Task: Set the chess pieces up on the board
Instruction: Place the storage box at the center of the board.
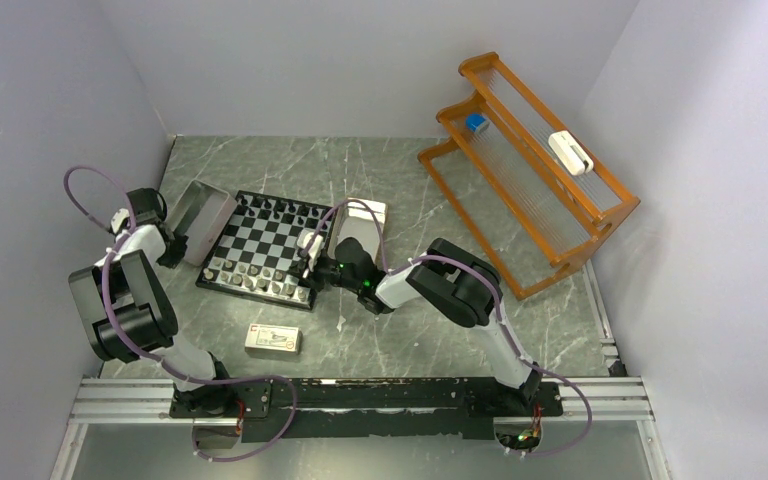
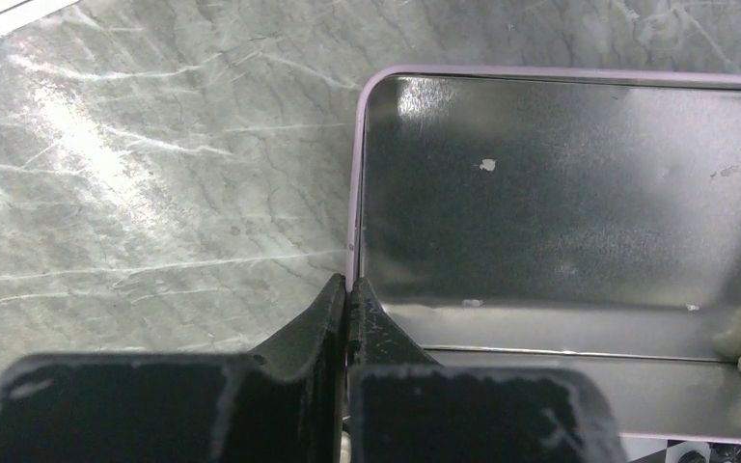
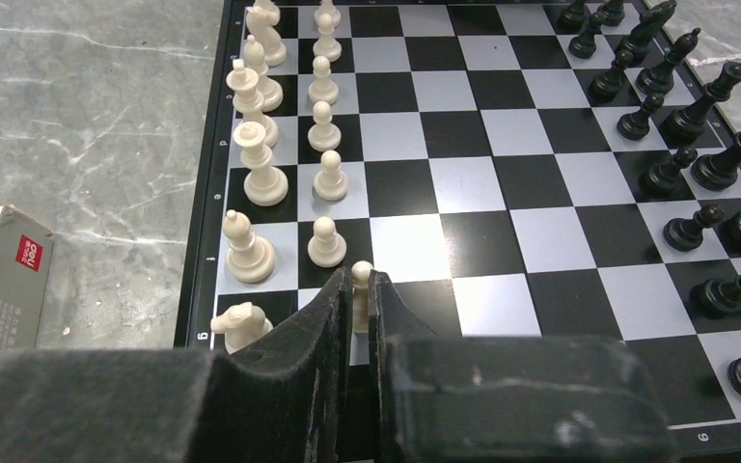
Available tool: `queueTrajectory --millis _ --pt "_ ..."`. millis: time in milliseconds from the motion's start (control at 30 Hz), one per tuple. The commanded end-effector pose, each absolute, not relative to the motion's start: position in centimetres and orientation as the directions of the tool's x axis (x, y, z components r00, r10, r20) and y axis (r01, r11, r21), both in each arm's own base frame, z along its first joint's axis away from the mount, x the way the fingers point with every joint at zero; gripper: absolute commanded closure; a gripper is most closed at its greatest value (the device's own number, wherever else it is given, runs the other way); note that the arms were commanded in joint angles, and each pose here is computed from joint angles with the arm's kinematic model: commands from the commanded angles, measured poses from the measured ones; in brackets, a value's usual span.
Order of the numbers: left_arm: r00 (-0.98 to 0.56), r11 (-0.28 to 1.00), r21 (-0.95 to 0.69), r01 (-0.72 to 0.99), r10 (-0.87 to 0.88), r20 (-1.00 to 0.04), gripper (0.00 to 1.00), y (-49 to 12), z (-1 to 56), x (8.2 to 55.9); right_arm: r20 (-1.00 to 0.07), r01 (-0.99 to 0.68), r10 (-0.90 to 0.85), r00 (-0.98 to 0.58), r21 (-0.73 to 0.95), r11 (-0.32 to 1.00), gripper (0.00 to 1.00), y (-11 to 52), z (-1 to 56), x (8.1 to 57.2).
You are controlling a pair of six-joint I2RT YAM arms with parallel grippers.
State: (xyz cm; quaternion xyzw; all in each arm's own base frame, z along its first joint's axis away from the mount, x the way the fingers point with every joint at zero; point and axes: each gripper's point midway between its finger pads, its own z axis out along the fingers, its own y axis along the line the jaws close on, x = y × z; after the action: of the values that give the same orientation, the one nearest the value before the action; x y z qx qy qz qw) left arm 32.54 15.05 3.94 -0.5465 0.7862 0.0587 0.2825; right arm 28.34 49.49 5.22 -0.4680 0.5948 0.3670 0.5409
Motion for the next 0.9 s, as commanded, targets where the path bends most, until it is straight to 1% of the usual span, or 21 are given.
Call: queueTrajectory --millis 0,100,300,433,633,867 --pt "-0.232 0.364 -0.203 -0.909 -0.846 -0.48 0.93 14.9 4.2 32.0 -0.989 -0.949 -0.144 0.038 -0.081 0.306 0.85 49.4 5.4 28.4" --pt "-0.228 0.362 -0.215 -0.907 -0.851 -0.473 0.9 14.7 4.5 32.2 -0.989 -0.952 -0.141 0.037 -0.078 0.296 0.84 49.5 5.6 28.2" --pt "-0.234 0.37 -0.217 -0.903 -0.85 -0.472 0.89 14.6 4.8 32.3 -0.991 -0.955 -0.134 0.025 -0.064 0.29 0.8 49.3 5.6 27.6" --pt "-0.237 0.366 -0.209 -0.907 -0.852 -0.466 0.88 14.6 4.7 32.2 -0.991 -0.954 -0.13 0.023 -0.061 0.294 0.79 49.1 5.8 27.5" --pt "-0.23 0.348 -0.188 -0.918 -0.857 -0.461 0.82 14.7 4.8 31.7 -0.992 -0.956 -0.127 0.021 -0.057 0.289 0.79 49.2 6.2 27.4" --pt "-0.246 0.36 -0.185 -0.914 -0.857 -0.453 0.77 14.5 4.8 31.8 -0.992 -0.959 -0.124 0.007 -0.042 0.279 0.83 49.7 6.3 27.4"
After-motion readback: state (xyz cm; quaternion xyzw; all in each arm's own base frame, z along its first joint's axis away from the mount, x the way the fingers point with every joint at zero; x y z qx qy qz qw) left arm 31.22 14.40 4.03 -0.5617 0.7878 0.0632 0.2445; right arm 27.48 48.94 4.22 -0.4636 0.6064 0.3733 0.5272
